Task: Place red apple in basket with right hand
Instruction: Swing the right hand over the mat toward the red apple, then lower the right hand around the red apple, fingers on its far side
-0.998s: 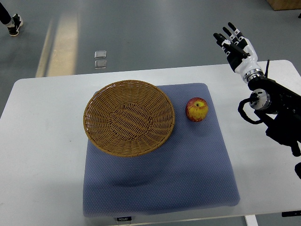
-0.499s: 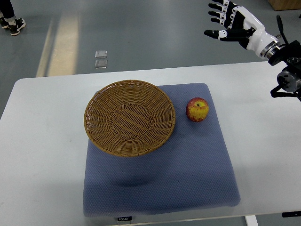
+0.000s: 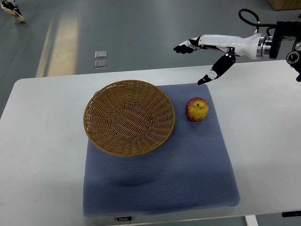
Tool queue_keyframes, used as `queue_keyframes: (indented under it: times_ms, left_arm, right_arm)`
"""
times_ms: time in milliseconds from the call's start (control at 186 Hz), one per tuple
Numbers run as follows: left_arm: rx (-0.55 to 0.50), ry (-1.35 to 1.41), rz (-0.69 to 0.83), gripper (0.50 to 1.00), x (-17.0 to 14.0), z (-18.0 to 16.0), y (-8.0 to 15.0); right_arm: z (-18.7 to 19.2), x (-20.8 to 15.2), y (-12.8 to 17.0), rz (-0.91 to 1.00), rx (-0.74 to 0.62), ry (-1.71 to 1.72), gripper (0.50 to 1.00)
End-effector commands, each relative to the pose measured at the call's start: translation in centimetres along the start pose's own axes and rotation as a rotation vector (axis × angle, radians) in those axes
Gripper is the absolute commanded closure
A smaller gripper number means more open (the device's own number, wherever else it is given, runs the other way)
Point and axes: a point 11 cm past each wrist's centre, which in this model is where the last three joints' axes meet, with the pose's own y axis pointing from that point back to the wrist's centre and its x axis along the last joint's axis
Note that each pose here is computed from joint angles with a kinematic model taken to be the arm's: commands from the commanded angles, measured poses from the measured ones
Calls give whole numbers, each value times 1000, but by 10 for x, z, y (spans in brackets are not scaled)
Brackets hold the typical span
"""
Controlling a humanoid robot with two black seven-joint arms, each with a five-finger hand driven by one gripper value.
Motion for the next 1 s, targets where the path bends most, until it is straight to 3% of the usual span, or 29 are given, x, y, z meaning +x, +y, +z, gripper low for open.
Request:
queue_keyframes:
  times_ms: [0, 467, 992]
  left_arm:
    - [0, 0, 0, 500, 0, 0, 0]
    - [0, 0, 0, 500, 0, 0, 0]
    - [0, 0, 0, 500, 0, 0, 0]
  right_arm:
    - [4, -7, -5, -52, -49, 92, 576]
    - [52, -70, -10, -156, -182, 241, 576]
    - [55, -98, -41, -179, -178, 283, 583]
